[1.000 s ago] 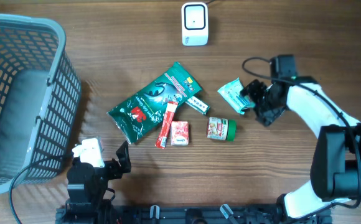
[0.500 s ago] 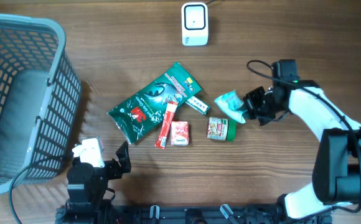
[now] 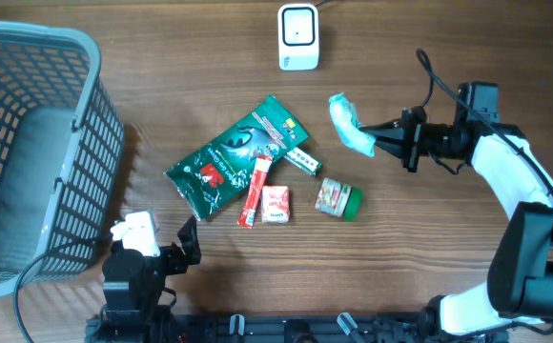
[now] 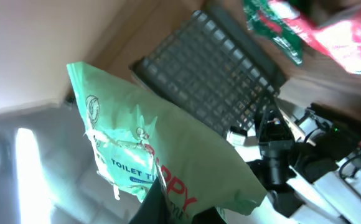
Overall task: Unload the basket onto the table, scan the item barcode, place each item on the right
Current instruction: 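Grasp the wipes pack with the right gripper and lift it, then present the wipes pack to the scanner, then carry it right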
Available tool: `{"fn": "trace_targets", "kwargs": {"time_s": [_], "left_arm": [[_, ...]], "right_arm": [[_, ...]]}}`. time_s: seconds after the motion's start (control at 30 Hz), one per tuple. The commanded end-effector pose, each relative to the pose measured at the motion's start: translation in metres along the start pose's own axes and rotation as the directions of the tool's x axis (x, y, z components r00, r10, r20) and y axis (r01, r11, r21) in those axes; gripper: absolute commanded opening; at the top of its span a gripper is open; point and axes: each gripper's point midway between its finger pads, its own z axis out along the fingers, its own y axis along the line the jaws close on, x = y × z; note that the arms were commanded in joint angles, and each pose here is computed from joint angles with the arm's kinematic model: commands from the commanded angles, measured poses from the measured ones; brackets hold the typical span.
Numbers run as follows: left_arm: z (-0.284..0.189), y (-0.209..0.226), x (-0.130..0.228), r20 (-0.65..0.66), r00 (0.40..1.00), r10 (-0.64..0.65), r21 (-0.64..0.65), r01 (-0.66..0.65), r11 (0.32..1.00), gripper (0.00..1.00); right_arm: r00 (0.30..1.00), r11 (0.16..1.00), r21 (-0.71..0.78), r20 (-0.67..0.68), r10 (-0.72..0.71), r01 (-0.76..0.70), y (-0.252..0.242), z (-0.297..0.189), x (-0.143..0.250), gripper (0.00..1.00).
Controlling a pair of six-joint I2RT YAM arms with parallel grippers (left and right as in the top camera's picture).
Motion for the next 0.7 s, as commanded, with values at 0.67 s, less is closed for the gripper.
{"fn": "trace_targets", "kwargs": {"time_s": [0.67], "left_arm": [[0.000, -0.001, -0.001, 0.006, 1.000, 0.010, 0.009, -0.010, 1.000, 1.00]], "right_arm": [[0.618, 0.671, -0.161, 0.282, 0.734, -0.724, -0.014, -0.013, -0.047, 0.05]]}}
